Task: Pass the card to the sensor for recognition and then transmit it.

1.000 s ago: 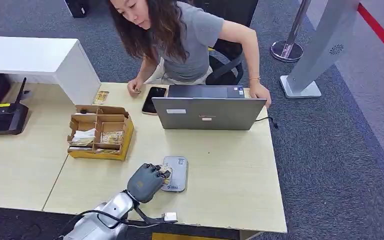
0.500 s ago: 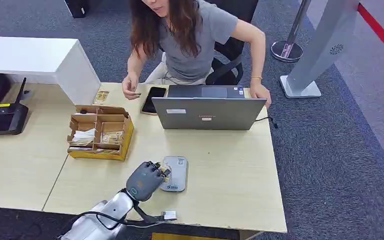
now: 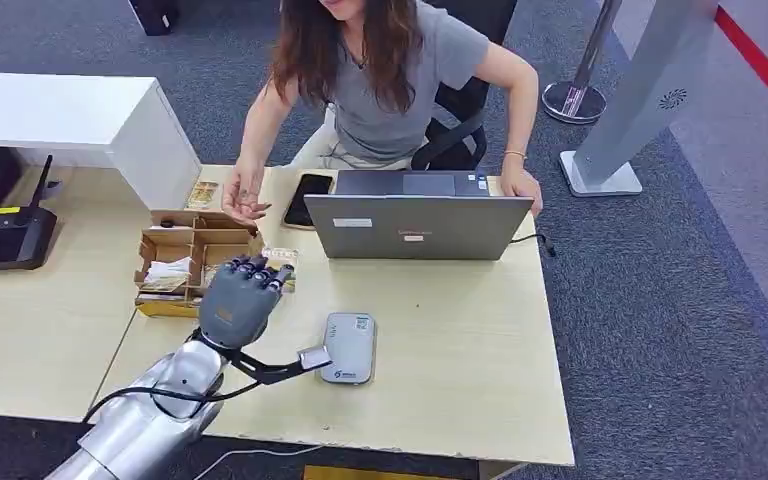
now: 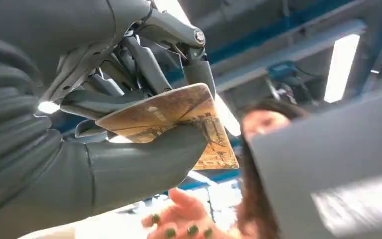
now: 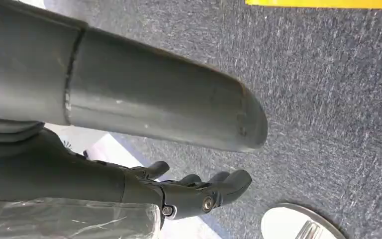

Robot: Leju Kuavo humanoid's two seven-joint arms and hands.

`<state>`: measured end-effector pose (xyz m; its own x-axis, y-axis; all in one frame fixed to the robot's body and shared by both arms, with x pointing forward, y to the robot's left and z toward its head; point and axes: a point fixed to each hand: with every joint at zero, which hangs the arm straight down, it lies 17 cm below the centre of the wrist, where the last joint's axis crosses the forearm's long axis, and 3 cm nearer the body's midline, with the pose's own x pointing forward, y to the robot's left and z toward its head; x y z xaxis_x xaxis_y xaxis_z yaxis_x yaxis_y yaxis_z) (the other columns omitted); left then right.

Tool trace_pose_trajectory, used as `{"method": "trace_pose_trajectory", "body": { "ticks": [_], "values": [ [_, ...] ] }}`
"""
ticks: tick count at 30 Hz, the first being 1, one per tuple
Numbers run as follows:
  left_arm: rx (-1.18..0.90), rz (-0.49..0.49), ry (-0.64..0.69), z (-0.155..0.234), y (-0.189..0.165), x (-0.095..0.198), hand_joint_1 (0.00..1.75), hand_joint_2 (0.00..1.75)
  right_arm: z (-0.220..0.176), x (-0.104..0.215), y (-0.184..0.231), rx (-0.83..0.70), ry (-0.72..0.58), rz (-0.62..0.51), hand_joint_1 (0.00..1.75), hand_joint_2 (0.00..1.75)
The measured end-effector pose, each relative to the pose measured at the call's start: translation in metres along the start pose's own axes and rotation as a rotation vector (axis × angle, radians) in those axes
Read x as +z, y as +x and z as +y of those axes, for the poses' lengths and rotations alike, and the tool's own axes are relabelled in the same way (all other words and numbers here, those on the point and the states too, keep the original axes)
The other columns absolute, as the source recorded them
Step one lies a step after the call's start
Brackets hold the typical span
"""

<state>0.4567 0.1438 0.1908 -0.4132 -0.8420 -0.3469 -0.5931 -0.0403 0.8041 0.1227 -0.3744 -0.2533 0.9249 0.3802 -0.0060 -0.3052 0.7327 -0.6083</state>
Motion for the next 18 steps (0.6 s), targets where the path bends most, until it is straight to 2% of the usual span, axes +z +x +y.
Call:
{"method": "trace_pose_trajectory", "body": {
  "ticks": [4,10,17,18],
  "values": [
    [-0.053,0.021,0.047,0.017,-0.023,-0.009,1.75,1.75,0.001,0.000,-0.002,-0.003,0.001,0.003,0.00,0.00],
    [-0.086,0.039,0.089,0.033,-0.037,-0.013,1.75,1.75,0.002,0.001,-0.005,-0.006,0.000,0.009,0.00,0.00],
    [-0.097,0.021,0.099,0.038,-0.037,-0.010,1.75,1.75,0.004,0.001,-0.008,-0.009,0.003,0.015,0.00,0.00],
    [-0.101,0.029,0.100,0.039,-0.040,-0.010,1.68,1.75,0.004,0.001,-0.009,-0.009,0.004,0.015,0.00,0.00]
  ]
}}
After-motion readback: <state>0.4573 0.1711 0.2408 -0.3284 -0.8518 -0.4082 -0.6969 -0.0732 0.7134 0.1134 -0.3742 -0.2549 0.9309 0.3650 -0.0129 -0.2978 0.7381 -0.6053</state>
